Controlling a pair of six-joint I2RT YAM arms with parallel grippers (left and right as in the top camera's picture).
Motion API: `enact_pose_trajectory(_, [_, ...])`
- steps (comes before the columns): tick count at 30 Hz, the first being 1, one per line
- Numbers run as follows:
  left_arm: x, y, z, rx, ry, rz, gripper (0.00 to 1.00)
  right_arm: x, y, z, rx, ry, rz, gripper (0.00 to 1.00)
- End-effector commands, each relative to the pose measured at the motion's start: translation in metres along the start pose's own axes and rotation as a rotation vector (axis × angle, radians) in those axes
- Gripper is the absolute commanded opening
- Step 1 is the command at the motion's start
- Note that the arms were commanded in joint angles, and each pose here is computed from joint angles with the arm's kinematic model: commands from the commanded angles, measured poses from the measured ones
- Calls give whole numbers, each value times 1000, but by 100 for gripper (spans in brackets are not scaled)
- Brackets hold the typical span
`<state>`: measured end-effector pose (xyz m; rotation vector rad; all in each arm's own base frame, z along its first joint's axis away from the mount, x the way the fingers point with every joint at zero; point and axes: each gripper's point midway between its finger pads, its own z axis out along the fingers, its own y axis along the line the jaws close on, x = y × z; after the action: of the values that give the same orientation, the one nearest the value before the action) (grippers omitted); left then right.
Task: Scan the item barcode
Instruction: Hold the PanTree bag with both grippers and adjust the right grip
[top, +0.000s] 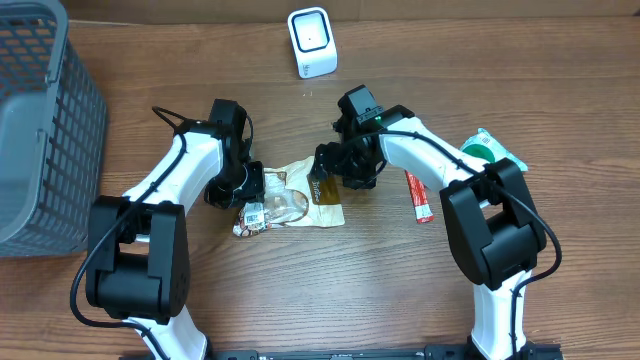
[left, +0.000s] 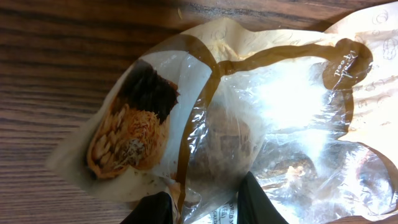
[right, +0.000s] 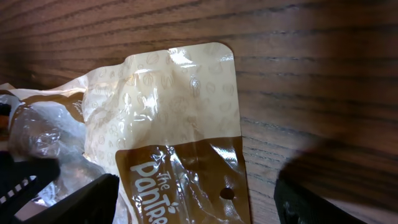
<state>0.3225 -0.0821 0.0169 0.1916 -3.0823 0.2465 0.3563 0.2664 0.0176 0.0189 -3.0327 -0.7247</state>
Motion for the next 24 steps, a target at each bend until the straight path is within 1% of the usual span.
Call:
enact_pose_trajectory(1, [5,3,10,-17,21,11,17,-1,0,5,53,-25,-30,83])
enact_pose_trajectory(4, [5,3,10,-18,21,11,18,18,5,19,69,19,-41,85])
enact_pose_trajectory(7, [5,3,10,-17,22,15,19,32,8,33,82,56,-18,88])
enact_pose_trajectory(11, [5,3,10,-17,21,15,19,51,25,41,-19,140,-25,89])
enact_pose_trajectory(14, [5,3,10,-17,22,15,20,58,37,41,-88,177,-24,88])
enact_pose_trajectory(16, [5,3,10,-18,22,15,20,59,41,40,-115,187,-26,87])
enact_pose_trajectory(20, [5,3,10,-18,24,15,20,63,58,41,-233,213,-46,80])
enact_pose_trajectory(24, [6,3,10,-18,25,22,21,65,70,40,-336,231,-66,78])
